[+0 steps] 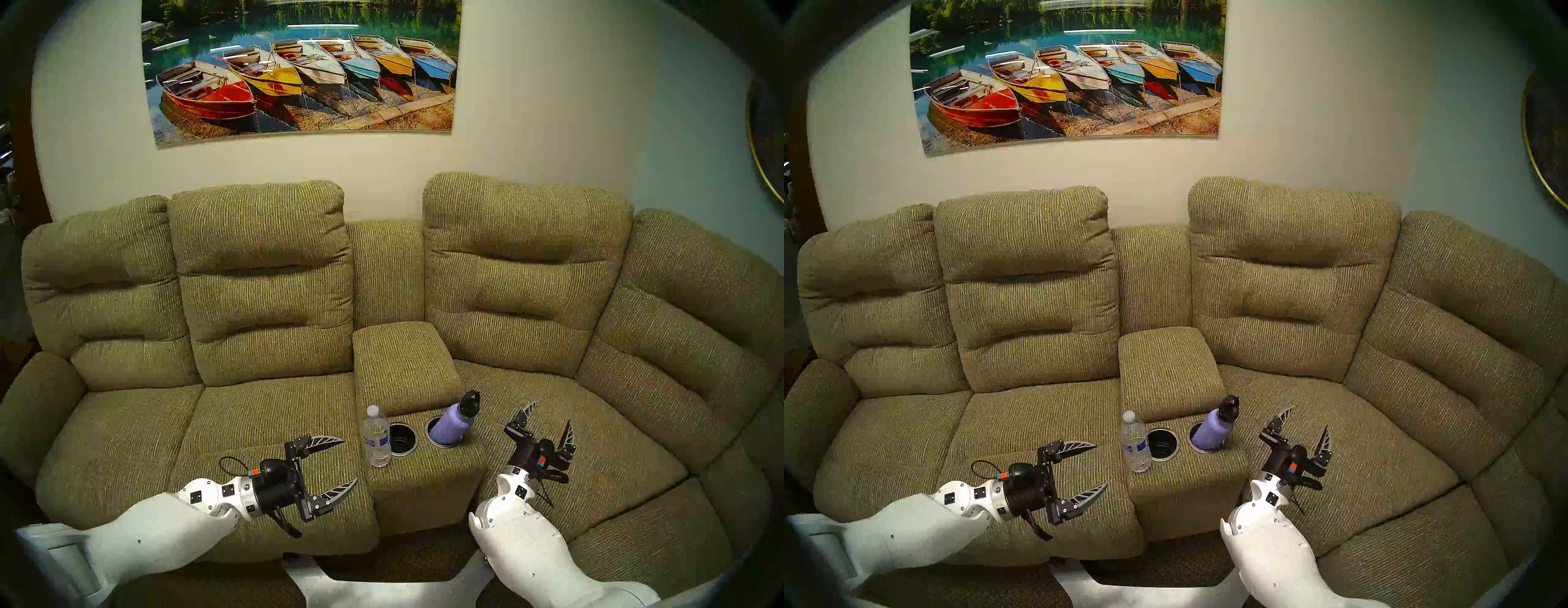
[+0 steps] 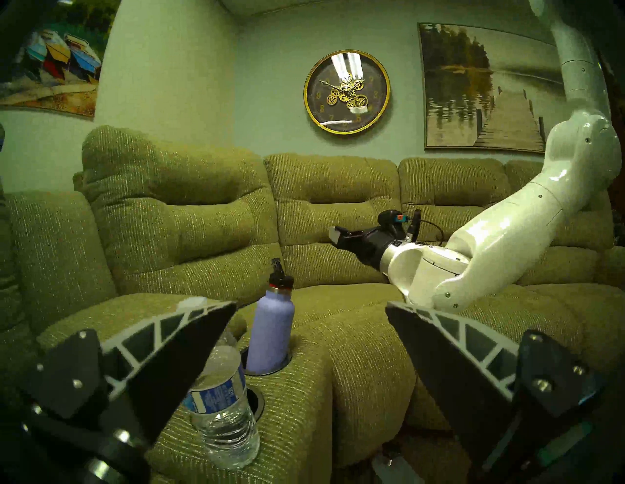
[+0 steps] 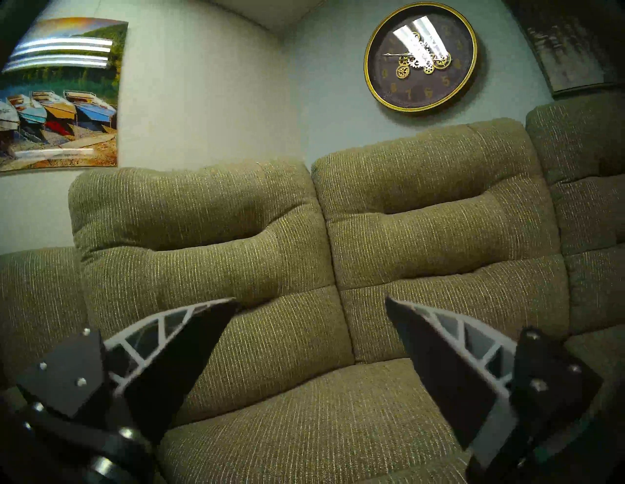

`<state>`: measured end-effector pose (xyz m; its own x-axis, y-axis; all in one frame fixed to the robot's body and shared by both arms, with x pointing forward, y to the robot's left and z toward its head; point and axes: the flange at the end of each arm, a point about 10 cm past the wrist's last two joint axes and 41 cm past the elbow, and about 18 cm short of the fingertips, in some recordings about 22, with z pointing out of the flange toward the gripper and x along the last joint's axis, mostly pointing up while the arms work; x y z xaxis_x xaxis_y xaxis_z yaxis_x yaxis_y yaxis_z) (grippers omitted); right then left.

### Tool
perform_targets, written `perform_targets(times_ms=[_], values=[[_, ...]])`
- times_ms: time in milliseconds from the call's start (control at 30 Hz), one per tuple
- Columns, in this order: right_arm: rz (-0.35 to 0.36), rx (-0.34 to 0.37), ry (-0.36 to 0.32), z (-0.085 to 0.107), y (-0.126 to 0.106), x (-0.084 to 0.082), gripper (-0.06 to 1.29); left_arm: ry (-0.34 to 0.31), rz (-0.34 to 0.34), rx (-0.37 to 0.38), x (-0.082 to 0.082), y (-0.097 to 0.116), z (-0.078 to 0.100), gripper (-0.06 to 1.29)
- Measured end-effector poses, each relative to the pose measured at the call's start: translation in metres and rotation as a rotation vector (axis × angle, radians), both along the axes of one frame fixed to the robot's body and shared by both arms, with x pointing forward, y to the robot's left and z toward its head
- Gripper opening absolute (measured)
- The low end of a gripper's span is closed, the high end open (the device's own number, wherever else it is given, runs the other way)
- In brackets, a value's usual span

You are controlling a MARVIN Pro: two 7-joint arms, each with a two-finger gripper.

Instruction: Put bottles into cup holders

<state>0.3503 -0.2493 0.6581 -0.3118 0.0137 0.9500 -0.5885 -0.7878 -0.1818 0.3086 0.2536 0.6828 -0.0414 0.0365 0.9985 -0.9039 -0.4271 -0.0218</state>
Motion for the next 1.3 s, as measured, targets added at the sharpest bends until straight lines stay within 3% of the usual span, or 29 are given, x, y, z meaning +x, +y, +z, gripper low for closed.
perform_targets(times_ms=[567, 967, 1300], values=[[0.013, 0.02, 0.026, -0.011, 0.011, -0.026, 1.21, 0.127, 0.04, -0.041, 0.062, -0.019, -0.01, 1.23], [0.015, 0.029, 0.031, -0.013, 0.015, -0.032, 1.21, 0.222, 0.076, -0.083, 0.089, -0.036, -0.02, 1.23], [-0.004, 0.032, 0.027, -0.012, 0.009, -0.031, 1.21, 0.289, 0.074, -0.11, 0.098, -0.051, -0.026, 1.23]])
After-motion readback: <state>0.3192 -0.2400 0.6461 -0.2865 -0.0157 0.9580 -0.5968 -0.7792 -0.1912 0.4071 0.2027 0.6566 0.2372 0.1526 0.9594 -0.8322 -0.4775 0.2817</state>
